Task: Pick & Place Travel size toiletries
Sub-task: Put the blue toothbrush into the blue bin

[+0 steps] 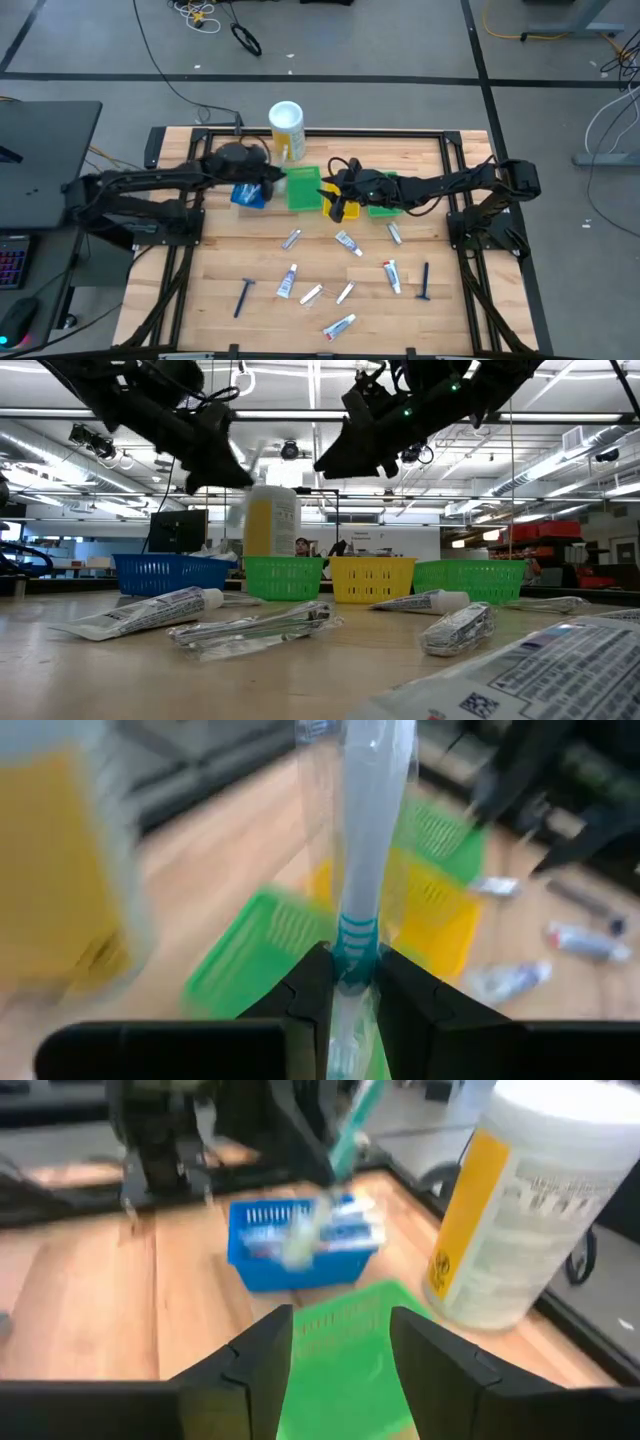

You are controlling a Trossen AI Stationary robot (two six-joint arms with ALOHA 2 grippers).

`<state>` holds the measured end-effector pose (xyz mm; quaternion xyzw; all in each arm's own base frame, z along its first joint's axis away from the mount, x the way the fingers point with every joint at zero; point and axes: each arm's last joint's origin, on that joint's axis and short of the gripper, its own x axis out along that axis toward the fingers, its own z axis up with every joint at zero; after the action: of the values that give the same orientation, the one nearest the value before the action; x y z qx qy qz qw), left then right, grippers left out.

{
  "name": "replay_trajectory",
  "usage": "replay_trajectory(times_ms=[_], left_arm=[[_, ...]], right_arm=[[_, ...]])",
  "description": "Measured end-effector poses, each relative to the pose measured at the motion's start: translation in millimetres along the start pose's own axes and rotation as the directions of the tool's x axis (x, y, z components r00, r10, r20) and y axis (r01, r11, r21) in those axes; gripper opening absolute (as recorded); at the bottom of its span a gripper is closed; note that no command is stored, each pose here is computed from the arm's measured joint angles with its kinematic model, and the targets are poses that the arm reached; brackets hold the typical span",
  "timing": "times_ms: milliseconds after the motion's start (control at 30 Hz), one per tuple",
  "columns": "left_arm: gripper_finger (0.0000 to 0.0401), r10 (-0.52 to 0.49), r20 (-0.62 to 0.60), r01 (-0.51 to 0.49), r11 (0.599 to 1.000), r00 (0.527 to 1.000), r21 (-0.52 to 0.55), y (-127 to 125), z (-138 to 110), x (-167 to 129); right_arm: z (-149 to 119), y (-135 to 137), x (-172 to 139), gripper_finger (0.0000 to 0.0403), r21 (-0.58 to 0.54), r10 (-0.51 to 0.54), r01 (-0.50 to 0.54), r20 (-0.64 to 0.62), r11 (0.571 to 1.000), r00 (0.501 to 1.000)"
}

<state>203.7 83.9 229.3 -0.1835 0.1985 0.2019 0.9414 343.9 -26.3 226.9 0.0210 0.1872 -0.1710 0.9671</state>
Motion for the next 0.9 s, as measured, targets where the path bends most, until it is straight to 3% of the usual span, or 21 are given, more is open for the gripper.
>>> replay_trajectory(times_ms=[133,300,567,733,800,900], left_arm=[[0.0067,0.131,-0.171,-0.142,0.988,0.977,-0.057,16.4,-14.0,-21.4],[0.0065,0.271,-0.359,-0.333,0.935,0.893,-0.12,28.9,-32.8,-31.3],[0.0101,0.281,-0.365,-0.336,0.937,0.888,-0.097,31.2,-33.8,-18.2],[0.0124,0.219,-0.382,-0.288,0.948,0.898,-0.133,31.5,-35.5,-4.5],[0.0133,0.249,-0.395,-0.325,0.936,0.884,-0.138,33.3,-37.9,-0.9],[0.0143,0.369,-0.389,-0.449,0.883,0.844,-0.136,37.9,-40.1,0.0]], right_arm=[[-2.1,-2.5,0.6,0.018,-0.015,-0.008,0.008,-0.022,1.0,1.0],[-2.0,-8.5,2.1,0.018,-0.016,-0.025,0.024,-0.027,1.0,0.999],[-2.9,-13.0,3.1,0.018,-0.015,-0.036,0.036,-0.039,0.999,0.999],[-5.1,-13.2,2.9,0.018,-0.022,-0.038,0.037,-0.062,0.999,0.997],[-5.8,-13.7,3.0,0.018,-0.023,-0.04,0.039,-0.069,0.999,0.997],[-6.3,-13.9,3.0,0.018,-0.025,-0.041,0.04,-0.074,0.999,0.996]])
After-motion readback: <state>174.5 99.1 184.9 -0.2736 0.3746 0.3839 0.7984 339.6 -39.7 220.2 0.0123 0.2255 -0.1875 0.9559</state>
